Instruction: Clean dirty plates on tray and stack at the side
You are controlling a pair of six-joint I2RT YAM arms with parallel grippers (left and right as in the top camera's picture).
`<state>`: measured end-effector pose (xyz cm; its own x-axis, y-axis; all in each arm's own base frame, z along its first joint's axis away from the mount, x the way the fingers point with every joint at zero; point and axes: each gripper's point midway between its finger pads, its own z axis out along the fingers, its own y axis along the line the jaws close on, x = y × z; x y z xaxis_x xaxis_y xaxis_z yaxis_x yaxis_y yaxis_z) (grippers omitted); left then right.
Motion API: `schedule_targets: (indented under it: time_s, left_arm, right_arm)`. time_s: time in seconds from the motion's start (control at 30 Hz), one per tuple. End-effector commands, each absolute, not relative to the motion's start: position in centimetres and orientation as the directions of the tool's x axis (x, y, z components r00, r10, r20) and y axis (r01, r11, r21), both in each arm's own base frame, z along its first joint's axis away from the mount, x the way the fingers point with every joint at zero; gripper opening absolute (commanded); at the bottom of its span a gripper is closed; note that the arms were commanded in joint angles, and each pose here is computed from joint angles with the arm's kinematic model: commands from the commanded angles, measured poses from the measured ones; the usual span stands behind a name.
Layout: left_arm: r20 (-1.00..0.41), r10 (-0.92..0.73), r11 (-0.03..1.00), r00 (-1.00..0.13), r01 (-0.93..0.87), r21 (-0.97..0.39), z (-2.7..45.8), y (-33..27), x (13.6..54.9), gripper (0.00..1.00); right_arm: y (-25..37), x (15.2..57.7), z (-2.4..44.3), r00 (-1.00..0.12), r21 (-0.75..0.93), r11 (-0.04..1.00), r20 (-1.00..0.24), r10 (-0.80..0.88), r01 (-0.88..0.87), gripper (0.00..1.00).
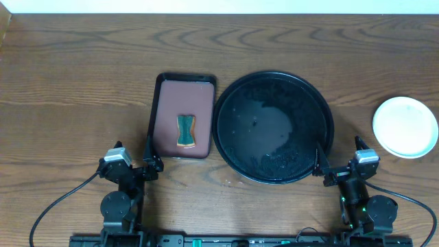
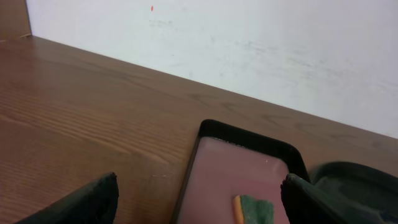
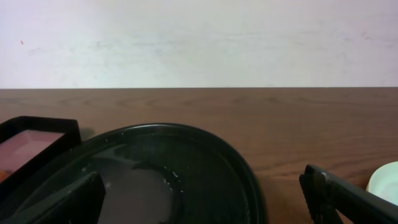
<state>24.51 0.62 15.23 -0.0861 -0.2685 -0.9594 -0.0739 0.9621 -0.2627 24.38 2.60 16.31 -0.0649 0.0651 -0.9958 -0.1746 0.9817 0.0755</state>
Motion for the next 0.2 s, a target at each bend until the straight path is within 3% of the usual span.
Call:
schedule_targets:
  time_s: [0.0, 0.17]
  left_arm:
    - [-0.957, -0.255, 0.965, -0.134, -0.099, -0.244, 13.67, 0.89, 24.35, 0.84]
    - [-0.958, -0.255, 0.965, -0.134, -0.099, -0.243, 13.67, 0.89, 24.35, 0.84]
  right_arm:
    - [2.68, 24.36, 16.24, -0.062, 0.067, 0.982, -0.996, 0.056, -0.177, 0.99]
    - [2.68, 24.36, 16.24, -0.062, 0.067, 0.982, -0.996, 0.056, -0.178, 0.99]
